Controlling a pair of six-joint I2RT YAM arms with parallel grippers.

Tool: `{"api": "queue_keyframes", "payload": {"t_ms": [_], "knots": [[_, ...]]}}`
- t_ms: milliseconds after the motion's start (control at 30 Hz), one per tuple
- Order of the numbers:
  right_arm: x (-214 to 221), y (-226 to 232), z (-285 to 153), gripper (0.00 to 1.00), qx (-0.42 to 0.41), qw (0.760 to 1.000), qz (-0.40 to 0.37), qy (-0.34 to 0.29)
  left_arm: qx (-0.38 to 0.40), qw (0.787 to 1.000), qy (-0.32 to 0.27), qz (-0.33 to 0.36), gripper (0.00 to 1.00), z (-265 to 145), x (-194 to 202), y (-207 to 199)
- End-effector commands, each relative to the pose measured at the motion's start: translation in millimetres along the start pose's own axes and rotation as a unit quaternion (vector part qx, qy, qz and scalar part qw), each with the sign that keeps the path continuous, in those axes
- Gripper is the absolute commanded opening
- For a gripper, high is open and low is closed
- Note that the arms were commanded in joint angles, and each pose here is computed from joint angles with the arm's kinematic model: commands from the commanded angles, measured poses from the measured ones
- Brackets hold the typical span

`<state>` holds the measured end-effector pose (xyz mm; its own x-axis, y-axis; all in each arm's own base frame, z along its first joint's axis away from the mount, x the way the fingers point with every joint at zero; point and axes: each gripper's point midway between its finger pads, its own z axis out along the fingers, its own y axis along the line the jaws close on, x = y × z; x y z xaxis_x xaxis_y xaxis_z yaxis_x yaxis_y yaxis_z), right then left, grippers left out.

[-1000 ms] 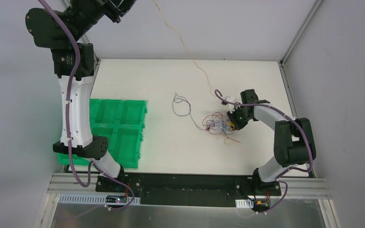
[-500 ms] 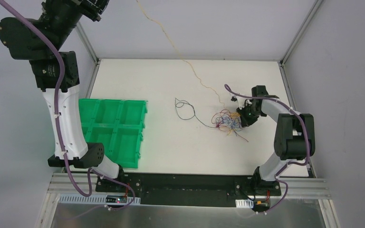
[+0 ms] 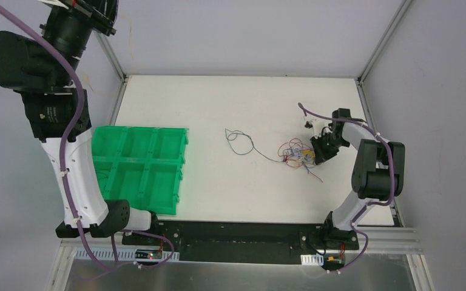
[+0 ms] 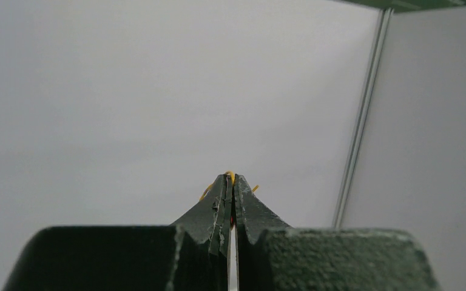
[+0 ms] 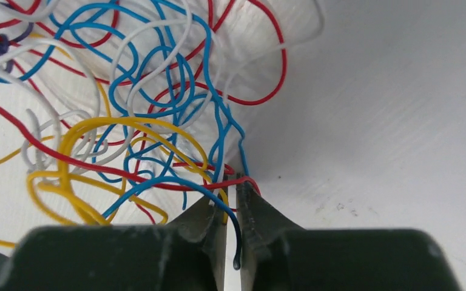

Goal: Untangle the cables

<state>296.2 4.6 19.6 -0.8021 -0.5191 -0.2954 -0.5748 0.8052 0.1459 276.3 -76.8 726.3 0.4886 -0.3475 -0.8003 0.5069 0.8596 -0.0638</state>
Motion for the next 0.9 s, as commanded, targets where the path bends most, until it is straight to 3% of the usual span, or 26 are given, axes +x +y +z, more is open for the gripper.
{"api": "queue_keyframes", "payload": {"t_ms": [0, 67, 167, 267, 300, 667, 767, 867], "knots": [[20, 21, -5, 0.28, -0.052, 0.998, 0.001, 0.035, -0.019, 0.997, 0.070, 0.022, 0.00, -12, 47, 19], [14, 27, -12, 0.49, -0.061, 0.998, 0.008, 0.022, -0.032, 0.995, 0.080, 0.042, 0.00, -21, 51, 23], [1, 36, -28, 0.67, -0.073, 0.997, 0.024, -0.002, -0.088, 0.989, 0.094, 0.074, 0.00, -33, 53, 43], [-12, 48, -48, 0.96, -0.092, 0.995, 0.036, -0.024, -0.129, 0.981, 0.110, 0.091, 0.00, -46, 60, 58], [-15, 51, -55, 0.99, -0.095, 0.994, 0.038, -0.031, -0.134, 0.980, 0.112, 0.095, 0.00, -51, 60, 59], [-60, 76, -117, 0.99, -0.113, 0.984, 0.062, -0.124, -0.129, 0.979, 0.121, 0.105, 0.00, -78, 60, 44], [-67, 84, -127, 0.99, -0.127, 0.979, 0.072, -0.140, -0.172, 0.967, 0.139, 0.123, 0.00, -100, 65, 56], [-71, 90, -135, 1.00, -0.133, 0.977, 0.076, -0.151, -0.241, 0.943, 0.181, 0.138, 0.00, -134, 88, 81]]}}
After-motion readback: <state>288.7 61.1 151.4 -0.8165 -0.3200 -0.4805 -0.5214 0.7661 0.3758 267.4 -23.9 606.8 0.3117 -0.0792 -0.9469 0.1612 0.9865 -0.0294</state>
